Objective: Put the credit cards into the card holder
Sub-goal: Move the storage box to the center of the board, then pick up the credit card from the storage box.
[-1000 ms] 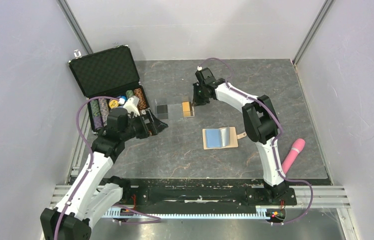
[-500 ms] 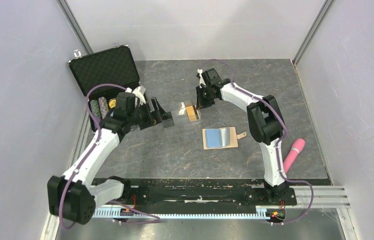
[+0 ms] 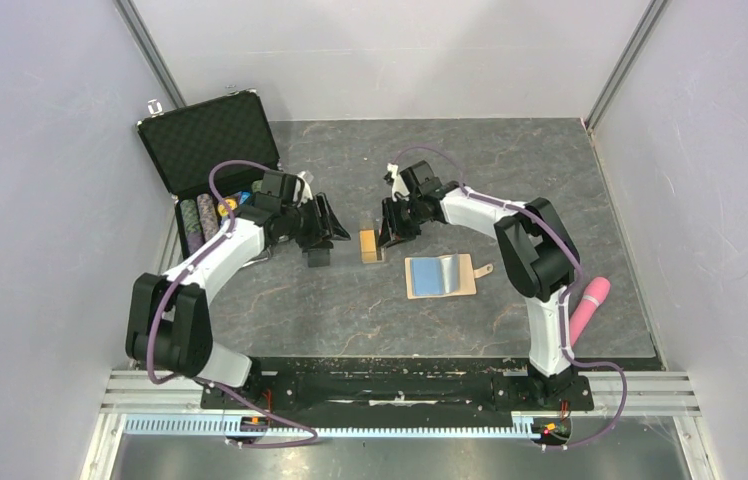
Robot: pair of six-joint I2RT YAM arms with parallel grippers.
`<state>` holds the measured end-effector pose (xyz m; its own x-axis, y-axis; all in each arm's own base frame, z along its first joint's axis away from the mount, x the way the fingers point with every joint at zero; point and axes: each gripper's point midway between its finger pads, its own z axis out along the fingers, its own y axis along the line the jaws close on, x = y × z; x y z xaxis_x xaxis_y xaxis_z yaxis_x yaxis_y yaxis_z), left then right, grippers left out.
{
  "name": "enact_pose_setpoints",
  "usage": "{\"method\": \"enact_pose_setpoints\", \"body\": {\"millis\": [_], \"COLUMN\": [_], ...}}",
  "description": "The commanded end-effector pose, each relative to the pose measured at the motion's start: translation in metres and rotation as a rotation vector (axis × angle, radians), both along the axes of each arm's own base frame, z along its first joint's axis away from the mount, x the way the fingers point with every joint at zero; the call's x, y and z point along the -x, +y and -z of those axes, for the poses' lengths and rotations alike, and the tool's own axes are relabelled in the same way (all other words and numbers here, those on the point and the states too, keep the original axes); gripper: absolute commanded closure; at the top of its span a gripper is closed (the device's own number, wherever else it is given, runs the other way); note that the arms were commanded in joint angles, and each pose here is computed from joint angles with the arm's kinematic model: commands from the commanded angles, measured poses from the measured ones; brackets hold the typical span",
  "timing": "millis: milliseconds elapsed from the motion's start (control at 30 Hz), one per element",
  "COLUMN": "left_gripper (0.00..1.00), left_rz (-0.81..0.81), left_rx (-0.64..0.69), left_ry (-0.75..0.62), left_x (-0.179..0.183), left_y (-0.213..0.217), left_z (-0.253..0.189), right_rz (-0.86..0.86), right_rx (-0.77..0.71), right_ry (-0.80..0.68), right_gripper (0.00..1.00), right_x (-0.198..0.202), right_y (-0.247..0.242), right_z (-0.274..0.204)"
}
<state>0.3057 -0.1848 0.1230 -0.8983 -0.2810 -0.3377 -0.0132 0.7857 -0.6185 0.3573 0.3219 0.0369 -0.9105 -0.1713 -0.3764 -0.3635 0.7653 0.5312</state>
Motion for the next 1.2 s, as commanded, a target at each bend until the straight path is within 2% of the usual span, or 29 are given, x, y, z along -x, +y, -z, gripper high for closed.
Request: {"method": "enact_pose_setpoints", "body": {"millis": [0, 233, 400, 533, 733, 967, 1167], "left_gripper": [0.41, 0.44, 0.48, 0.56, 0.59, 0.64, 0.77], "left_rz": [0.035, 0.057, 0.081, 0.080, 0.114, 0.125, 0.137], "left_rx": [-0.023, -0.134, -0.192, -0.268, -0.339, -0.369, -0.305], "left_ry": [-0.007, 0.026, 0.058, 0.075, 0.115, 0.133, 0.084], "left_x": [-0.013, -0.014, -0.013, -0.013, -0.008, -0.004, -0.009], "left_y": [-0.010, -0.015, -0.024, -0.022, -0.027, -0.034, -0.047], "left_z": [-0.002, 0.029, 0.048, 0.061, 0.081, 0.096, 0.084], "right_rz": [-0.050, -0.034, -0.027, -0.024, -0.033, -0.041, -0.046], "right_rx": [-0.119, -0.257, -0.262, -0.254, -0.247, -0.249, -0.250], "right_ry": [-0.055, 0.015, -0.006, -0.015, 0.003, 0.006, 0.008], "right_gripper": [0.71, 0.67, 0.56, 0.53, 0.54, 0.63, 0.69], "right_x": [0.007, 0.030, 0.030, 0.030, 0.034, 0.037, 0.038], "right_y": [0.019, 0.031, 0.029, 0.027, 0.025, 0.024, 0.025], "right_z": [-0.036, -0.047, -0.053, -0.051, -0.044, -0.043, -0.042]}}
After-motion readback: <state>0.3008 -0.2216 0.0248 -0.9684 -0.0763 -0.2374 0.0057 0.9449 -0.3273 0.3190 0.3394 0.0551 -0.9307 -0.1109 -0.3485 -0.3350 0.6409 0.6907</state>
